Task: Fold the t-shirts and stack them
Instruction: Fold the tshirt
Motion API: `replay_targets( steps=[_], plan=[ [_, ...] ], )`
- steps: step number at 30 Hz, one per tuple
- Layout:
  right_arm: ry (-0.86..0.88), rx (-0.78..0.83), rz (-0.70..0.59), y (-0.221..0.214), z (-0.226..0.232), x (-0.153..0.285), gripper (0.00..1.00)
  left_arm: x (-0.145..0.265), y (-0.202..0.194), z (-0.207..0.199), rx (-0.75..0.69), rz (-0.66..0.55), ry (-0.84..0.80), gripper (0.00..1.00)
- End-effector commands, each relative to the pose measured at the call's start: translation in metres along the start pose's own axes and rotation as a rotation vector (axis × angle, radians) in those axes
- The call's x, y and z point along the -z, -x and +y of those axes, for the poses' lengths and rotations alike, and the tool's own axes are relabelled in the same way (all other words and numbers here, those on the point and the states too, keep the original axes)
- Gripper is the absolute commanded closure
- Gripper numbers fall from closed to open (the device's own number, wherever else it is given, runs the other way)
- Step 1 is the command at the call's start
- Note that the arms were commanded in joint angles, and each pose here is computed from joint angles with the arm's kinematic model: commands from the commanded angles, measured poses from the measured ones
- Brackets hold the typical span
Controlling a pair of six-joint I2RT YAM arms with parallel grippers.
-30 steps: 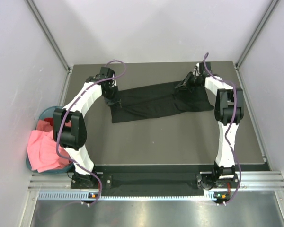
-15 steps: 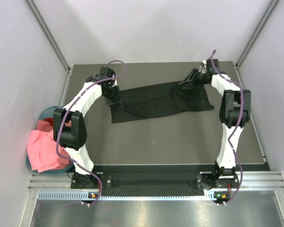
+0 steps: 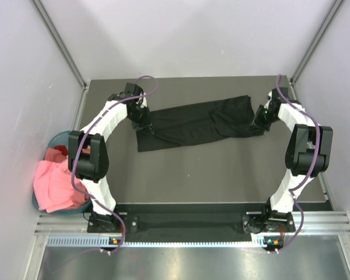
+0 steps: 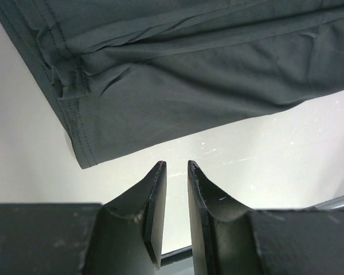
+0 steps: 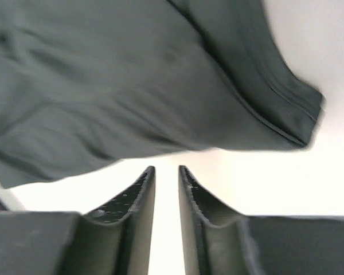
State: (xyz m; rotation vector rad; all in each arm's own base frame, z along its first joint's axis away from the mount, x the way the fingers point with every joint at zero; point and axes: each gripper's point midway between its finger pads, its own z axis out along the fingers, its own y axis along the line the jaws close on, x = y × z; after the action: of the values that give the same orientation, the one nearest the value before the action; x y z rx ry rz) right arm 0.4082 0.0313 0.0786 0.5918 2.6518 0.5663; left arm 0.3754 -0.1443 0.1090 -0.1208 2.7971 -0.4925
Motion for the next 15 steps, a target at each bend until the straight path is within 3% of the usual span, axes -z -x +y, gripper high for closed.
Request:
replay_targets(
  steps=[1,15],
  plan=[
    [-0.078,0.018,-0.019,0.001,-0.021,0.006,0.8,0.006,0.01,-0.012,-0.032,-0.026,-0.05,0.73],
    [-0.129,0.018,-0.064,0.042,-0.042,-0.034,0.83,0.011,0.003,-0.007,-0.027,-0.01,-0.026,0.73]
  ],
)
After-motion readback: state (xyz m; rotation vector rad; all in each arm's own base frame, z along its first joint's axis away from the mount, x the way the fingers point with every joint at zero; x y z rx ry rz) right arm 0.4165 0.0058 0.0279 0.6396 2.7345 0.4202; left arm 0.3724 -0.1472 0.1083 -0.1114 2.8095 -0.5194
